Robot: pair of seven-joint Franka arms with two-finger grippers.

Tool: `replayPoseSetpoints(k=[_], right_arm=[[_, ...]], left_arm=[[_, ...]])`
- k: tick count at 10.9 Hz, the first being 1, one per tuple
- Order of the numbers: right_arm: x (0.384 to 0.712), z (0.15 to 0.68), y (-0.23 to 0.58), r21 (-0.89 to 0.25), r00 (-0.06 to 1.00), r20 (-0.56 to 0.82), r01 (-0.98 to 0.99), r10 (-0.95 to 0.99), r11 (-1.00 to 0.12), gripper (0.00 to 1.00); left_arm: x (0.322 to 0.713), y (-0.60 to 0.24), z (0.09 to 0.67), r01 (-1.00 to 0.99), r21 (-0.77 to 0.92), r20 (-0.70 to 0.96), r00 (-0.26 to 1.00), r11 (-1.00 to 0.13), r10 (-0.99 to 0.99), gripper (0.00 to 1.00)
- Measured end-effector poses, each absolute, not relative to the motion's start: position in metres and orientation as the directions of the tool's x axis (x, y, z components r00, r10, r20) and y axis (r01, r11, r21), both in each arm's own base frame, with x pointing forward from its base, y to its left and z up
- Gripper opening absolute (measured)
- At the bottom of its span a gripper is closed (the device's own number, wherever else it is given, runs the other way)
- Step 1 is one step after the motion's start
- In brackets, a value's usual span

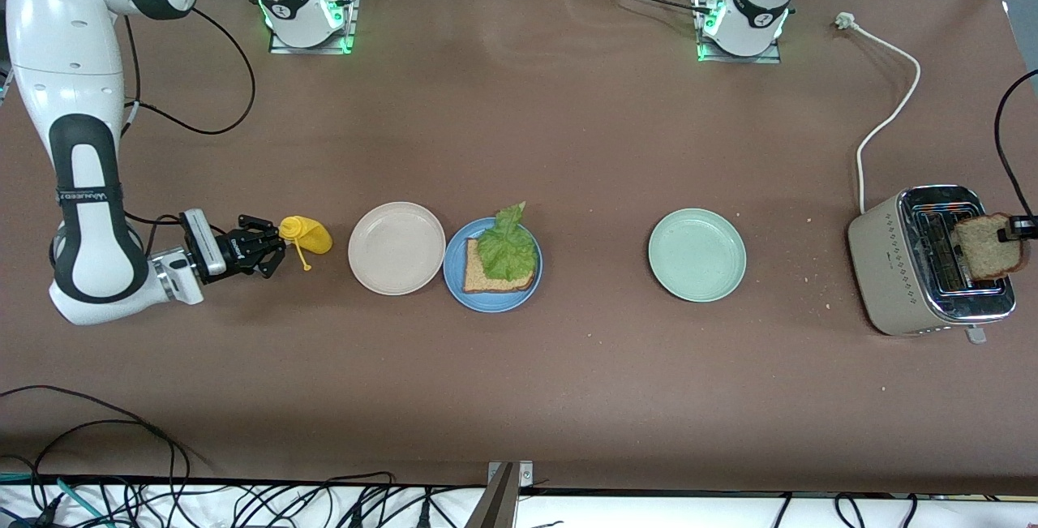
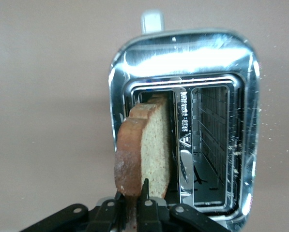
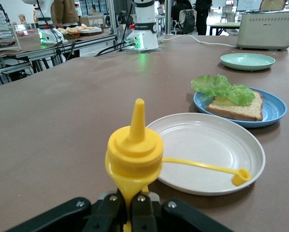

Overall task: Make sandwich in blue plate with both arms
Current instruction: 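Lift the toast with the left gripper while the right gripper withdraws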

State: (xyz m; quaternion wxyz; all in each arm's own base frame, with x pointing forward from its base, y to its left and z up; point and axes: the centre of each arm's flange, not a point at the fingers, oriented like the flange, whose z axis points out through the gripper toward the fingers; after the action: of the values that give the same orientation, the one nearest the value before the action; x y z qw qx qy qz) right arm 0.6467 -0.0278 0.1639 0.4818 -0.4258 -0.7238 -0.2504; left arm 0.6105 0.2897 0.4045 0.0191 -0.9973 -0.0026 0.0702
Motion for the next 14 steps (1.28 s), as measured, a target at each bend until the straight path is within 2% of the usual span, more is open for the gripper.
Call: replayPoseSetpoints(k=[2,3,6,7,9,10,14], right_arm=[[0.646,0.160,-0.026,-0.043,-0.163,0.920,0.861,0.356,0.506,0.07],[0.646,0.159,-0.026,-0.039,-0.158,0.925,0.866,0.345,0.499,0.15],[0.645,0.155,-0.043,-0.023,-0.128,0.944,0.894,0.303,0.448,0.56],[0.647,0.159,-0.051,-0.025,-0.123,0.943,0.899,0.308,0.437,0.67],[0.654,0.173,-0.069,-0.066,-0.095,0.926,0.913,0.366,0.402,0.95],[0.658,0.185,-0.082,-0.105,-0.064,0.908,0.922,0.414,0.374,1.00],[0.663,0.278,-0.105,-0.347,0.151,0.777,0.913,0.611,0.216,1.00]], left_arm=[[0.613,0.285,0.445,-0.014,-0.030,-0.148,0.989,-0.999,-0.010,0.09],[0.612,0.280,0.467,-0.017,-0.026,-0.153,0.988,-1.000,-0.013,0.09],[0.610,0.255,0.524,-0.046,-0.024,-0.125,0.991,-0.999,-0.043,0.09],[0.611,0.243,0.534,-0.067,-0.022,-0.111,0.992,-0.998,-0.064,0.09],[0.622,0.207,0.539,-0.129,-0.003,-0.097,0.987,-0.992,-0.128,0.09],[0.628,0.187,0.539,-0.162,0.007,-0.093,0.982,-0.987,-0.162,0.09],[0.645,0.115,0.537,-0.271,0.016,-0.094,0.958,-0.963,-0.271,0.09]])
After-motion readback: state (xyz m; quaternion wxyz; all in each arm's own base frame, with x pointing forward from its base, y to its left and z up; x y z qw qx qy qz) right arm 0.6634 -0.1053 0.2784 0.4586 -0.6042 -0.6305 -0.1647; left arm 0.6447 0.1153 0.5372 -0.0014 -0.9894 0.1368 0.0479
